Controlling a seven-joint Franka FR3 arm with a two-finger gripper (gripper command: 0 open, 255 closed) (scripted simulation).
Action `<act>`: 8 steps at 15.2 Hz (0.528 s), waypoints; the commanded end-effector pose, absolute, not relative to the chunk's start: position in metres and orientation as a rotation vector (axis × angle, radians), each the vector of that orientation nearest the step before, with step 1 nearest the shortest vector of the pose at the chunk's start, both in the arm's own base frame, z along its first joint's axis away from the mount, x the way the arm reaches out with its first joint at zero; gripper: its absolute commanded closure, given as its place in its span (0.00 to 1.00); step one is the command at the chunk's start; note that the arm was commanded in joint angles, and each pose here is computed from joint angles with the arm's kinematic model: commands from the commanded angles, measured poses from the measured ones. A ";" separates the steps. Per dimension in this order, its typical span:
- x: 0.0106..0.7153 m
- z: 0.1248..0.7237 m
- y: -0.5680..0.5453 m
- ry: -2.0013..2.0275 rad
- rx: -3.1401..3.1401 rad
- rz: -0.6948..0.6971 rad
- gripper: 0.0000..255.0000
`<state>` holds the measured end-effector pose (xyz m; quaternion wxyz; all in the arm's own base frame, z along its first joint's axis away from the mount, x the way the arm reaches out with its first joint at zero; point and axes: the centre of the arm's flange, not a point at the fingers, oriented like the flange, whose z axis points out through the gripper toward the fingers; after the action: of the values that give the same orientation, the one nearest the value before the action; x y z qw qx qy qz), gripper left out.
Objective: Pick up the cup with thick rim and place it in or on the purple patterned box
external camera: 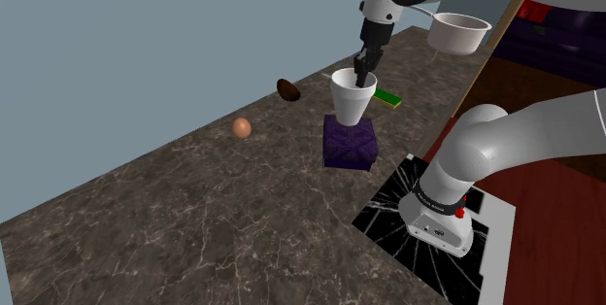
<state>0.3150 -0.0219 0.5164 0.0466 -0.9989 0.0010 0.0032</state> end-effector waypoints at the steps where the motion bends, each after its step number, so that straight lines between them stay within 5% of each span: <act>1: 0.315 0.516 -0.022 0.003 -3.048 0.009 1.00; 5: 0.315 0.516 -0.022 0.003 -3.048 0.009 1.00; 6: 0.315 0.516 -0.022 0.003 -3.048 0.009 0.00; 8: 0.315 0.516 -0.022 0.003 -3.048 0.009 0.00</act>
<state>0.3150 -0.0220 0.5161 0.0466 -0.9989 0.0010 0.0029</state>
